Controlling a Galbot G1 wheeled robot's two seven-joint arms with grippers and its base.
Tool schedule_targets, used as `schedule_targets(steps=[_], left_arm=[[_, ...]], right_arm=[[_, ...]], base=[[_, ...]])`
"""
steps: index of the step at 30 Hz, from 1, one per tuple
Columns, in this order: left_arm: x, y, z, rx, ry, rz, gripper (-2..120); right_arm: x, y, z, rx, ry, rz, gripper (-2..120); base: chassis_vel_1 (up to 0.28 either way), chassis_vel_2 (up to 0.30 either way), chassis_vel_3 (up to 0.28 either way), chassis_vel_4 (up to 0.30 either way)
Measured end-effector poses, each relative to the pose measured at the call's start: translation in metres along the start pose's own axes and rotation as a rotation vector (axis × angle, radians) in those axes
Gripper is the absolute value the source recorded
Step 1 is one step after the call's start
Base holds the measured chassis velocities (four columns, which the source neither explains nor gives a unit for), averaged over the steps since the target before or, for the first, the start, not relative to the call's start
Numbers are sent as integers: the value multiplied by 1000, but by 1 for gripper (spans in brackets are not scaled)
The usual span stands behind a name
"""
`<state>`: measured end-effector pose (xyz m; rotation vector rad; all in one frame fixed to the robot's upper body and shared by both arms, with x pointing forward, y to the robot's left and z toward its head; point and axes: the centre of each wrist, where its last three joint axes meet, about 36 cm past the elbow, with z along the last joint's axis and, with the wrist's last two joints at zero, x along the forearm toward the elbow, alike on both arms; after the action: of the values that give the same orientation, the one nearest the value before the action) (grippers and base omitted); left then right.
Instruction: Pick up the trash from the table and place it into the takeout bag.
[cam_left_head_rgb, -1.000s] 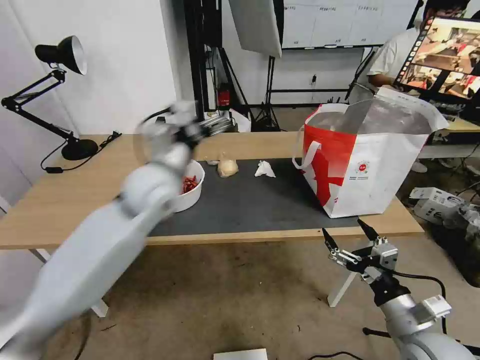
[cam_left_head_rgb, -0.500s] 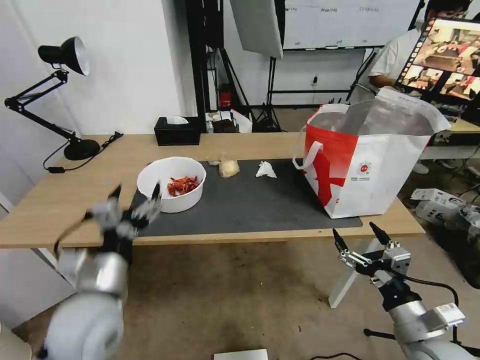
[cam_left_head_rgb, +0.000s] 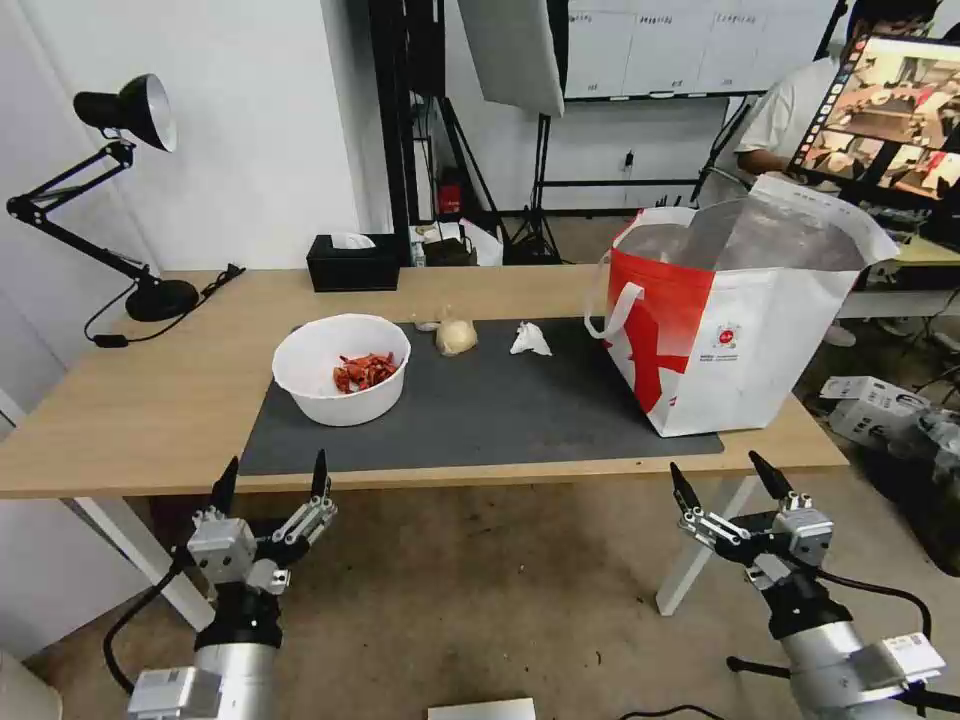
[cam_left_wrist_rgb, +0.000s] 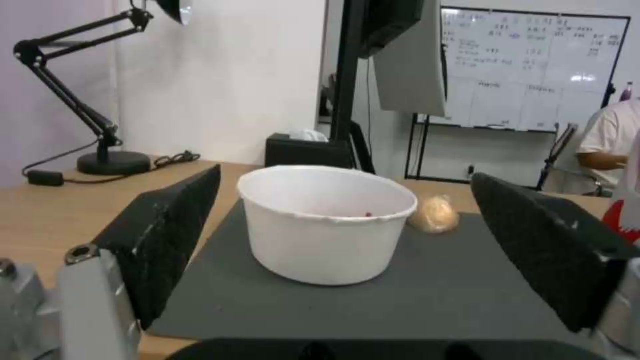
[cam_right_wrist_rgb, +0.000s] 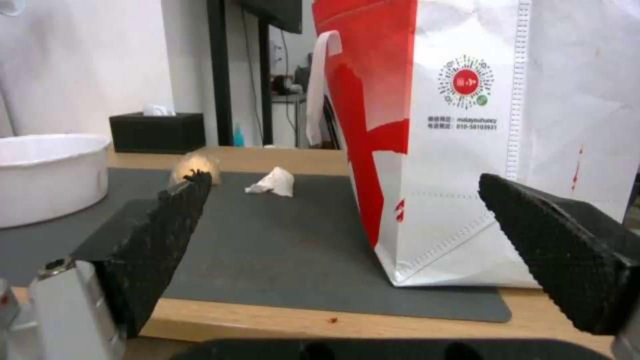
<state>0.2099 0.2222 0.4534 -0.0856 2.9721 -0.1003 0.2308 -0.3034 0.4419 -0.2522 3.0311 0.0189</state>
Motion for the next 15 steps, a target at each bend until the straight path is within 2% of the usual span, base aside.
schedule_targets(steps=[6, 8, 9, 12, 13, 15], left_arm=[[-1, 1, -2, -6, 15, 13, 100], [0, 2, -2, -9, 32, 17, 100], [0, 2, -2, -9, 32, 17, 100], [2, 2, -3, -10, 49, 12, 100], [2, 2, -3, -10, 49, 12, 100], [4, 2, -5, -9, 57, 4, 100]], right_arm=[[-13, 3, -6, -22, 14, 36, 100], [-51, 7, -7, -67, 43, 49, 100], [-51, 7, -7, -67, 43, 49, 100], [-106, 8, -1, -86, 61, 9, 100], [-106, 8, -1, -86, 61, 9, 100], [-139, 9, 9, -92, 88, -31, 100]], base=[[0, 0, 0, 0], [0, 0, 0, 0], [0, 0, 0, 0], [0, 0, 0, 0], [0, 0, 0, 0], [0, 0, 0, 0]])
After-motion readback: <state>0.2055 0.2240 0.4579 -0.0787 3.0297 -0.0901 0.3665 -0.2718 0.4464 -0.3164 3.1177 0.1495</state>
